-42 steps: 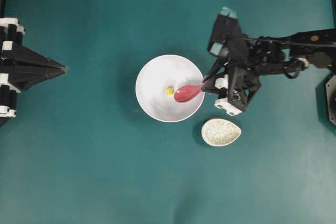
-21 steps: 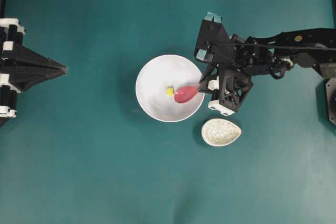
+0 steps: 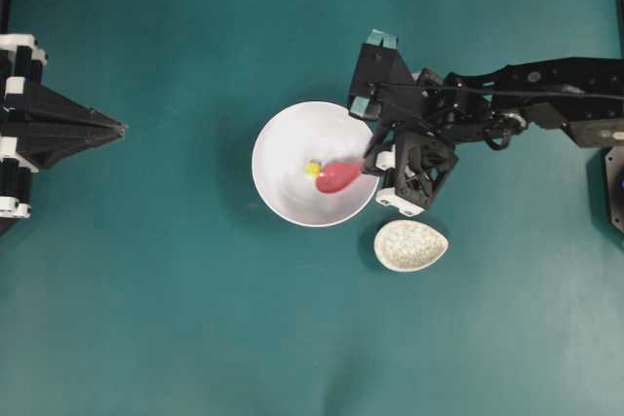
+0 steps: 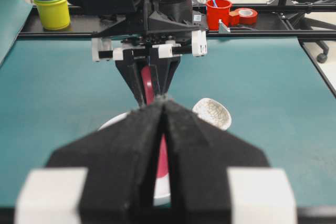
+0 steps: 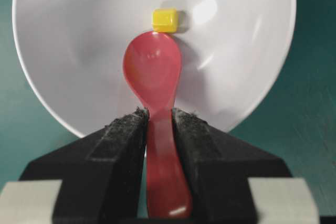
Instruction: Scoop the yellow hexagonal prism block from the bowl with a spoon using the right arm.
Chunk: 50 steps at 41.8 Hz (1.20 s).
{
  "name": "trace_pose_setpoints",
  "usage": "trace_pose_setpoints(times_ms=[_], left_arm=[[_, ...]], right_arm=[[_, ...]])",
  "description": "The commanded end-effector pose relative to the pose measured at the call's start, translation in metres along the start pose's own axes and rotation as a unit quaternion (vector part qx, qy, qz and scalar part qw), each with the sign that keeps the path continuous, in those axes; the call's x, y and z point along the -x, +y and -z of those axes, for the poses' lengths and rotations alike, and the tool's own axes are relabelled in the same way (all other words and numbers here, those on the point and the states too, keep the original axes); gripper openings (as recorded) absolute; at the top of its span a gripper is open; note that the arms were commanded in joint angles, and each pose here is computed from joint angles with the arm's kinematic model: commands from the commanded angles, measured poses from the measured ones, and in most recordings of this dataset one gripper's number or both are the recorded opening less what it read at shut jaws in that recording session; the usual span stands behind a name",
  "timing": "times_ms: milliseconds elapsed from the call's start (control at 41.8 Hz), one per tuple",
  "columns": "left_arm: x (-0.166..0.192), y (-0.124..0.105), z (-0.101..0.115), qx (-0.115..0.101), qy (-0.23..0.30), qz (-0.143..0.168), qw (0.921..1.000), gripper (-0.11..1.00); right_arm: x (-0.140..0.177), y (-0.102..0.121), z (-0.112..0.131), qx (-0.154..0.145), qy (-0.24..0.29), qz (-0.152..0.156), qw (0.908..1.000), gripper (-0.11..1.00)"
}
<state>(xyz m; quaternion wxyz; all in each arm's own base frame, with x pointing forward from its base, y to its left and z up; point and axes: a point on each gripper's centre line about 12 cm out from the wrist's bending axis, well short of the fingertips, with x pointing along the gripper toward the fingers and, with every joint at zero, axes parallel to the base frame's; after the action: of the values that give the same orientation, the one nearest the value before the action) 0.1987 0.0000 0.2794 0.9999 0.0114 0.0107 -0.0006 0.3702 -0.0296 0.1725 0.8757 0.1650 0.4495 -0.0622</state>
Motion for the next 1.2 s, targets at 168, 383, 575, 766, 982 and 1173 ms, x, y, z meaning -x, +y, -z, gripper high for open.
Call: trace_pose_setpoints(times_ms=[168,383,575,766,982,1173], left_arm=[[-0.002,0.0,-0.006,-0.002,-0.007,-0.001,1.0,0.01],[-0.002,0.0,-0.006,-0.002,-0.005,0.0,1.0,0.01],[-0.002,0.0,-0.006,-0.002,-0.005,-0.001,1.0,0.01],[-0.002,0.0,-0.007,-0.001,-0.006,0.0,1.0,0.01],[-0.002,0.0,-0.007,-0.001,-0.006,0.0,1.0,0.01],[-0.002,0.0,-0.007,-0.001,-0.005,0.0,1.0,0.01]], right_arm=[[0.001,0.002,-0.02,0.008,-0.045,0.0,0.999,0.23],[0.002,0.003,-0.03,0.018,-0.07,0.001,0.9974,0.22],[0.015,0.008,-0.044,0.021,-0.091,-0.005,0.9956,0.22],[0.039,0.013,-0.049,0.028,-0.1,-0.011,0.9945,0.22],[0.071,0.019,-0.052,0.031,-0.119,-0.021,0.9922,0.22],[0.084,0.019,-0.043,0.028,-0.116,-0.025,0.9926,0.22]])
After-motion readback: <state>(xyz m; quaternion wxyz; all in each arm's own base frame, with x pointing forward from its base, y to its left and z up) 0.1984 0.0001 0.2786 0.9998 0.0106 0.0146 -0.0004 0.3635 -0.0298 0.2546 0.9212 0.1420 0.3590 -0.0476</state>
